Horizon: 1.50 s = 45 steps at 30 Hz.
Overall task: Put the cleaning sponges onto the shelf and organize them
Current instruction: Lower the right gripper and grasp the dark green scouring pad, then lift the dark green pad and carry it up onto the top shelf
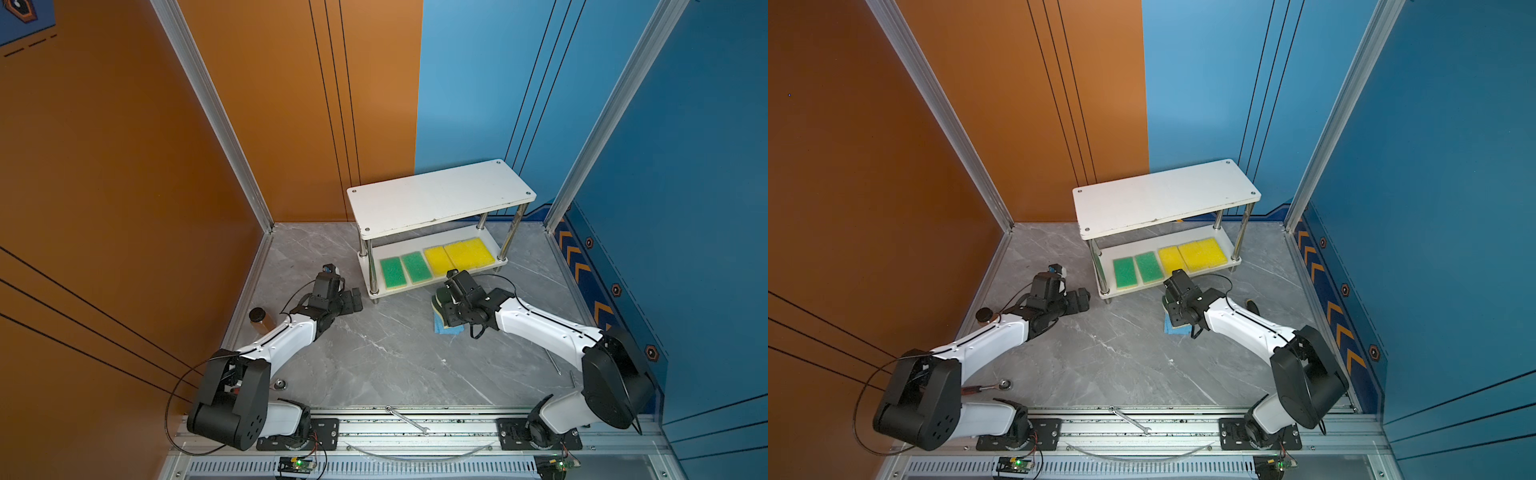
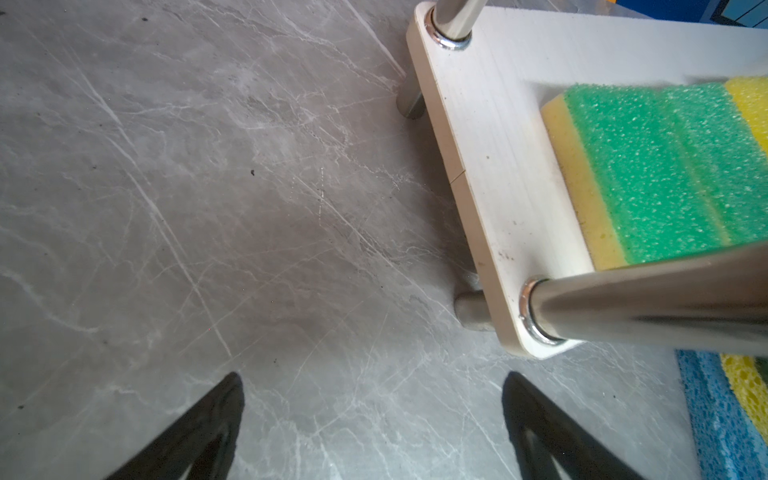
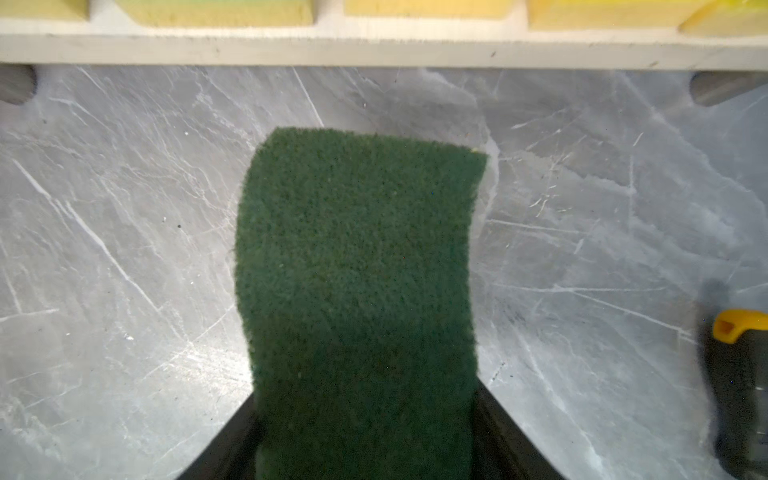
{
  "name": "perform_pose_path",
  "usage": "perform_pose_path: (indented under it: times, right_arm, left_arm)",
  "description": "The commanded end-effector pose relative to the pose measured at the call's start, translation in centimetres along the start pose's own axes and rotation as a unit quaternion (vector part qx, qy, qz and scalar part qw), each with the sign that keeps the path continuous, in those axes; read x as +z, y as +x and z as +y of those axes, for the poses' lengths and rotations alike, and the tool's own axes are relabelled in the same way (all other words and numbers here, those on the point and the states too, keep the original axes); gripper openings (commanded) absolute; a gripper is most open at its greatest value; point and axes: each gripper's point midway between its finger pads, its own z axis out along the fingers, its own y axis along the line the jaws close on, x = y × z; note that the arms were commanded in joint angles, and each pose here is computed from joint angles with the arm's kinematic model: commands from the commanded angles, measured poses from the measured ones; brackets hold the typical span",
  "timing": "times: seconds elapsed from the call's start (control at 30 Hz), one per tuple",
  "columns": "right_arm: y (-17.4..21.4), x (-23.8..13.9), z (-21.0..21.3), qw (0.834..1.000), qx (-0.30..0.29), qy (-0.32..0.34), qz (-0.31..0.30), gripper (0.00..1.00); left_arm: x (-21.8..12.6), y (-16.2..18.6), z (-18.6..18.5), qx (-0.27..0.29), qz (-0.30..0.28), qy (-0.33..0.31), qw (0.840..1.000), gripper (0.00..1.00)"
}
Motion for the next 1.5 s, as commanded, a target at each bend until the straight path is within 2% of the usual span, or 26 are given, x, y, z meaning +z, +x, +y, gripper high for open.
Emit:
perform_pose_path:
  times: [0.0, 0.37, 0.67, 1.07, 1.47]
  right_arm:
    - [-0.2, -1.1, -0.5, 1.0, -0.005, -0.004, -0.007, 0.62]
    - [-1.5, -6.1, -1.0, 0.999, -0.031, -0.025, -0.02, 0.6]
    - [-3.0, -11.3, -3.6, 0.998, -0.032, -0.016, -0.049, 0.6]
    - [-6.3, -18.0, -7.6, 0.991, 0.011, -0.011, -0.133, 0.61]
    - [-11.9, -22.5, -11.7, 0.978, 0.012, 0.029, -0.208, 0.61]
  left_arm:
    - [0.1, -0.4, -0.4, 0.003, 0.001, 0.008, 1.0, 0.98]
    - [0.1, -0.8, -0.8, 0.002, -0.004, 0.016, 1.0, 0.98]
    - [-0.4, -1.2, -1.0, 0.002, -0.009, 0.02, 1.0, 0.97]
    - [-1.4, -2.1, -0.8, -0.005, -0.025, 0.028, 0.999, 0.97]
    - [-2.1, -1.4, -0.8, -0.011, -0.032, 0.043, 0.998, 0.98]
